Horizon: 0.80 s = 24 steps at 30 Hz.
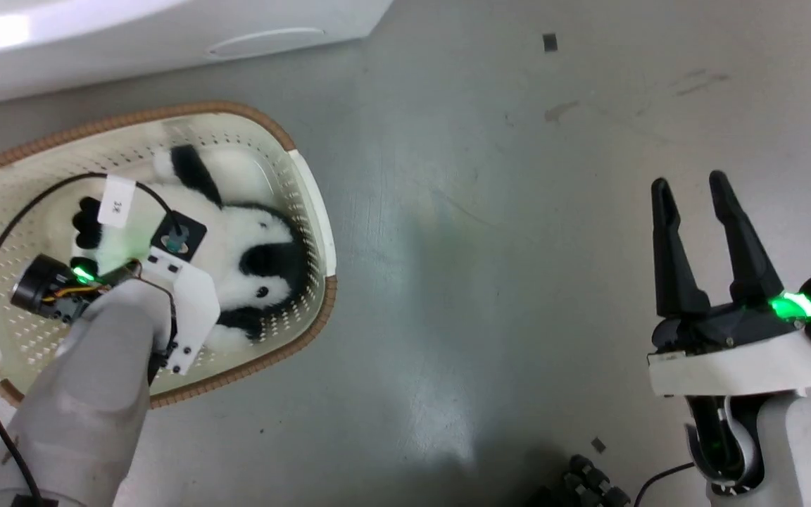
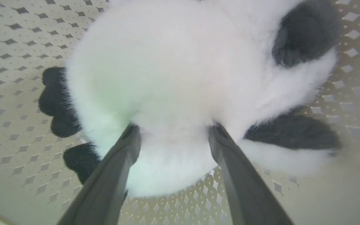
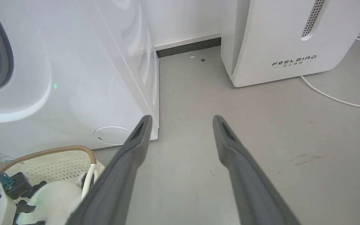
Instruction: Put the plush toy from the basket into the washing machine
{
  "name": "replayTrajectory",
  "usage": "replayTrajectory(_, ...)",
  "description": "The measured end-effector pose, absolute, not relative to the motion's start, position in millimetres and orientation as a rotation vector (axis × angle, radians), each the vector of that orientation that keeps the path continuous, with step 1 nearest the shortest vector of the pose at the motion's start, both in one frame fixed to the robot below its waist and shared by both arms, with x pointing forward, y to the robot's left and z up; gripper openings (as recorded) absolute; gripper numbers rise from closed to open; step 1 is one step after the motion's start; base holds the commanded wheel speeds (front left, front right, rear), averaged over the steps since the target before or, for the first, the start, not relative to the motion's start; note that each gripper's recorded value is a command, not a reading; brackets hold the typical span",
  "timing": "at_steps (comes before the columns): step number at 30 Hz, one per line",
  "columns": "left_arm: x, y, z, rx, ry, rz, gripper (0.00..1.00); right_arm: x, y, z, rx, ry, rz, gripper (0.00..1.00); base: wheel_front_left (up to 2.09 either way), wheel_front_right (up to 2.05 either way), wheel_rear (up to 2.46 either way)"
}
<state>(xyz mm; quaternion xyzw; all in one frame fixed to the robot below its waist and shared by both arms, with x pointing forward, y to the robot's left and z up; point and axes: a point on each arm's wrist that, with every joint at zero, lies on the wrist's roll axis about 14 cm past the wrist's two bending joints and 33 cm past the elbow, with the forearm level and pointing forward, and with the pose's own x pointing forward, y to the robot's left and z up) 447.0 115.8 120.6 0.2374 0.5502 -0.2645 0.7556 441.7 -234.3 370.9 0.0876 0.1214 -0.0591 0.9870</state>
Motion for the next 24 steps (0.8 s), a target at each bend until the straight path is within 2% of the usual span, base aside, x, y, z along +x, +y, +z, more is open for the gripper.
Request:
replayTrajectory(20, 448.0, 114.5, 58.6, 0.571, 1.316, -0.619, 1.0, 450.3, -242.5, 336.0, 0.207, 0.277, -0.152, 1.0, 0.0, 0.0, 0.0)
replayTrajectory(21, 447.7, 114.2, 55.7, 0.574, 1.323, -0.622, 0.68, 450.9, -243.3, 334.6, 0.206, 0.277, -0.154, 1.0, 0.0, 0.0, 0.0)
replayTrajectory(22, 447.3, 114.2, 53.0, 0.578, 1.33, -0.624, 0.16, 451.3, -243.9, 333.1, 0.206, 0.278, -0.156, 1.0, 0.0, 0.0, 0.0)
replayTrajectory(23, 447.5, 114.0, 50.7, 0.582, 1.333, -0.628, 0.0, 451.2, -244.6, 331.7, 0.205, 0.28, -0.158, 1.0, 0.0, 0.0, 0.0)
replayTrajectory(24, 447.3, 114.2, 48.6, 0.588, 1.338, -0.631, 0.0, 451.0, -245.2, 330.4, 0.204, 0.281, -0.16, 1.0, 0.0, 0.0, 0.0)
